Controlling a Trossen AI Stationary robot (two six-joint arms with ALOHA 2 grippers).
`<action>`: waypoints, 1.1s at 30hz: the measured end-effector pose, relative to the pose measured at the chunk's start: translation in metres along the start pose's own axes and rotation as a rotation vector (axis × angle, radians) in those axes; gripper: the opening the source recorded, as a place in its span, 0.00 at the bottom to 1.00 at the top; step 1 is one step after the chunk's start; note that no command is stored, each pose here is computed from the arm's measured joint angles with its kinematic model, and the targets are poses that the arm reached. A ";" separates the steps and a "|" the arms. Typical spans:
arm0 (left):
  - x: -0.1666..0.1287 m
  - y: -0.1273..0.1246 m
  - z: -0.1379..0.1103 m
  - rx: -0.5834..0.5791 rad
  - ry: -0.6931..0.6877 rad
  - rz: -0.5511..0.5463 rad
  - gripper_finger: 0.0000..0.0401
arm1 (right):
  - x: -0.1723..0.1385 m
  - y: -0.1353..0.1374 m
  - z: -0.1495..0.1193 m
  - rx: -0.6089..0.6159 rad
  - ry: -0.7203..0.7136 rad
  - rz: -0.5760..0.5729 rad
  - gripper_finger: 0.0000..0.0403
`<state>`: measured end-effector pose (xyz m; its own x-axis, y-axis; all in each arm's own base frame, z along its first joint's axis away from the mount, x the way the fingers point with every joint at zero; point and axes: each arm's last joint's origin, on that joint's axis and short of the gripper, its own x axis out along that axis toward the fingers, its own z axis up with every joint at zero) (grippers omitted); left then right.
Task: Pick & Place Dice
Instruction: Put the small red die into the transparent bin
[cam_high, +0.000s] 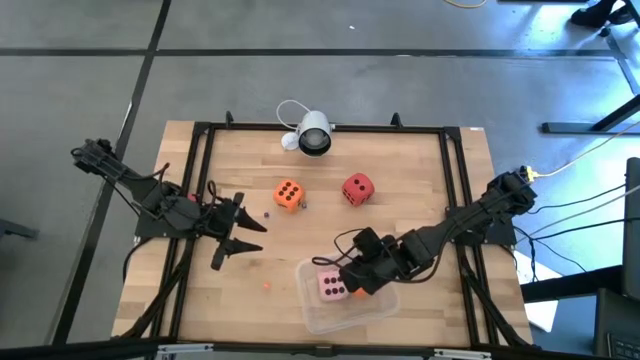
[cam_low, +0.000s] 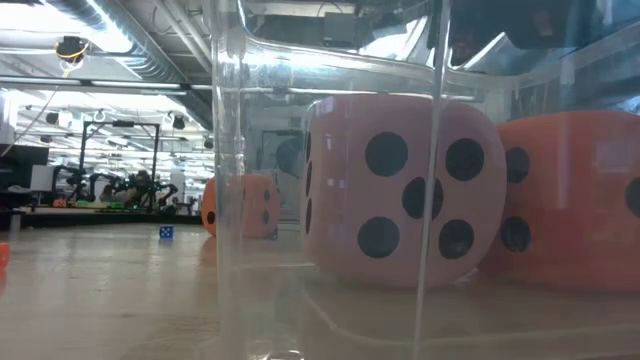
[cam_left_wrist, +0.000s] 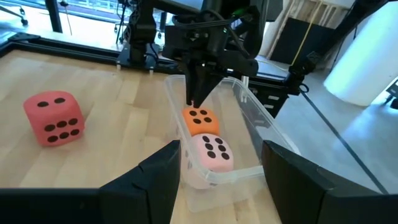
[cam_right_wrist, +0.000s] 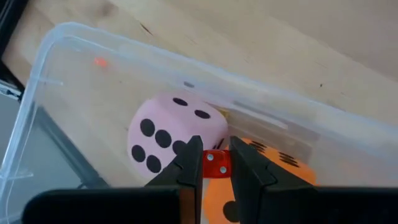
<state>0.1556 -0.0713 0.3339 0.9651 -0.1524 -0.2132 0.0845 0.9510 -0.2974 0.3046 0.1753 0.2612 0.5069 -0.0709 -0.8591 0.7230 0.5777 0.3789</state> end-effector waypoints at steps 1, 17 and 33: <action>0.000 0.000 0.000 0.000 0.000 0.000 0.53 | 0.000 0.000 0.001 0.003 0.005 0.001 0.13; 0.000 0.001 -0.003 0.010 0.026 0.012 0.53 | 0.001 0.000 0.002 0.069 0.057 0.004 0.40; 0.000 0.000 -0.003 0.007 0.045 -0.036 0.53 | -0.001 0.018 0.005 0.071 0.128 0.198 0.65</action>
<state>0.1547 -0.0724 0.3312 0.9493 -0.1982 -0.2439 0.1208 0.9466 -0.2988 0.3193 0.1817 0.2704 0.5818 0.1443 -0.8004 0.6487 0.5112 0.5638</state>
